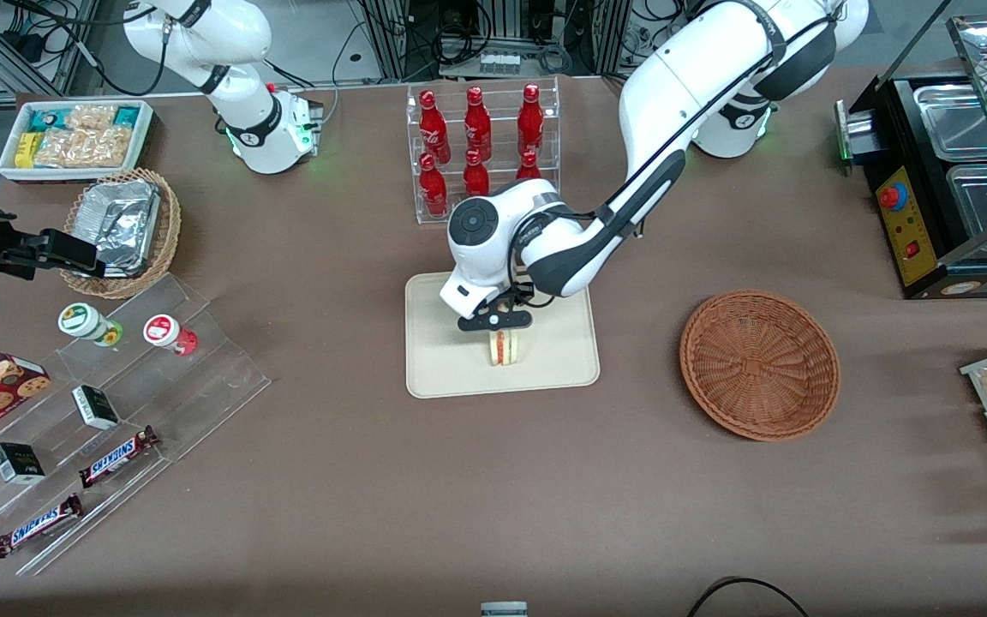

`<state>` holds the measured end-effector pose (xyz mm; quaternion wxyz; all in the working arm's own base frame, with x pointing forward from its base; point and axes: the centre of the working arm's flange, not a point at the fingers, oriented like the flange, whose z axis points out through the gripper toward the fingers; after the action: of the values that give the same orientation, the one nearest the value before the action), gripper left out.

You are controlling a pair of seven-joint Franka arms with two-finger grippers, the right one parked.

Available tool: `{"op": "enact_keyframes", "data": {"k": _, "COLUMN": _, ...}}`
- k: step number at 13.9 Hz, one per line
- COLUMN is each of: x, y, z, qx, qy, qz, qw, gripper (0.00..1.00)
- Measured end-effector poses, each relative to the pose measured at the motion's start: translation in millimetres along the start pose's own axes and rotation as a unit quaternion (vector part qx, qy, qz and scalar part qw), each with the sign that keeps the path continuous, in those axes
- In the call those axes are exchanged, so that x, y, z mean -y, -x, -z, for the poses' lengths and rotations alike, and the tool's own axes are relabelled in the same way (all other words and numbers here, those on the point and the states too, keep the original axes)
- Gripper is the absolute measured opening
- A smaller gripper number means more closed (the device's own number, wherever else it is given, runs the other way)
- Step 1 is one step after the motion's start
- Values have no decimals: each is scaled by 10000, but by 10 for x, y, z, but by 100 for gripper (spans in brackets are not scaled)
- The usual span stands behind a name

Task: Place sandwich from basket to tray
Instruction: 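Lower the sandwich onto the tray and open the left gripper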

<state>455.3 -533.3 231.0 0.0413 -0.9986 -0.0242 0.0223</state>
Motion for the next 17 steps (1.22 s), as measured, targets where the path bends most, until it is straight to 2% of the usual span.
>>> {"op": "enact_keyframes", "data": {"k": 1, "x": 0, "y": 0, "z": -15, "qx": 0, "qy": -10, "qz": -7, "qw": 10000, "gripper": 23}}
{"op": "enact_keyframes", "data": {"k": 6, "x": -22, "y": -121, "z": 195, "qx": -131, "qy": 129, "qz": 92, "qw": 9998, "gripper": 73}}
{"op": "enact_keyframes", "data": {"k": 7, "x": -14, "y": -167, "z": 305, "qx": -173, "qy": 131, "qz": 146, "qw": 9997, "gripper": 85}}
{"op": "enact_keyframes", "data": {"k": 9, "x": 43, "y": -259, "z": 619, "qx": -261, "qy": 49, "qz": 330, "qw": 9991, "gripper": 100}}
{"op": "enact_keyframes", "data": {"k": 12, "x": 202, "y": -388, "z": 1289, "qx": -423, "qy": 51, "qz": 638, "qw": 9971, "gripper": 100}}
{"op": "enact_keyframes", "data": {"k": 15, "x": 627, "y": -628, "z": 1945, "qx": -395, "qy": 334, "qz": 1149, "qw": 9920, "gripper": 100}}
{"op": "enact_keyframes", "data": {"k": 17, "x": 950, "y": -721, "z": 2271, "qx": -387, "qy": 283, "qz": 1373, "qw": 9894, "gripper": 100}}
